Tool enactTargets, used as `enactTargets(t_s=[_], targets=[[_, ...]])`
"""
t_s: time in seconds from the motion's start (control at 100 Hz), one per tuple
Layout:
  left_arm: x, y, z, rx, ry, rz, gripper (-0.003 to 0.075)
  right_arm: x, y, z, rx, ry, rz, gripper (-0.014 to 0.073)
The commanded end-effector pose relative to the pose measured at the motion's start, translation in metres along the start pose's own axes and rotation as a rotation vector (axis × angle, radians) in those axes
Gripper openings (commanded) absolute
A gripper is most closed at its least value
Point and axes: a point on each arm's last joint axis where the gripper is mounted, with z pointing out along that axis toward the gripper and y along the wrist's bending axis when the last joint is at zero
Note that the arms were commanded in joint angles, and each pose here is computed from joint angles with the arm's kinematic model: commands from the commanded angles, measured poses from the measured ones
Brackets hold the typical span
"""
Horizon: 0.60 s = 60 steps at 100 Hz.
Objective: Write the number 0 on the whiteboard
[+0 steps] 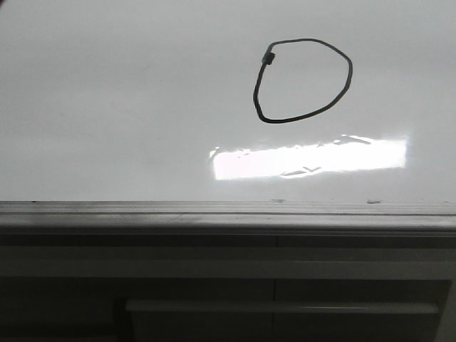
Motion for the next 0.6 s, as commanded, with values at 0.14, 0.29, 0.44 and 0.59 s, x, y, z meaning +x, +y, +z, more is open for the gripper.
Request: enactTargets(t_s=[0.14,0.29,0.44,0.59], targets=[[-0.0136,0.0016,-0.0079,0.002,-0.097,-0.021,0.0364,-0.0146,0.0017,-0.0153,0.012,-0.125,-0.026,-0.0050],[-0.0125,-0.0004,-0.0078,0.024,-0.085,-0.047,0.0323,-0.0155,0.0021,-0.0155,0.008,-0.134,-0.020,-0.0050],[-0.0110,-0.0004,-0.0077,0.024,-0.068,-0.049,0.0206,-0.0157,0.0028,-0.0155,0.000,-0.136,-0.013,-0.0050],[-0.0101,-0.0004,-0.0077,0.024,-0.058,-0.049,0.0068,-0.0158,0.0032,-0.0155,-0.006,-0.137,-0.009,-0.0050]])
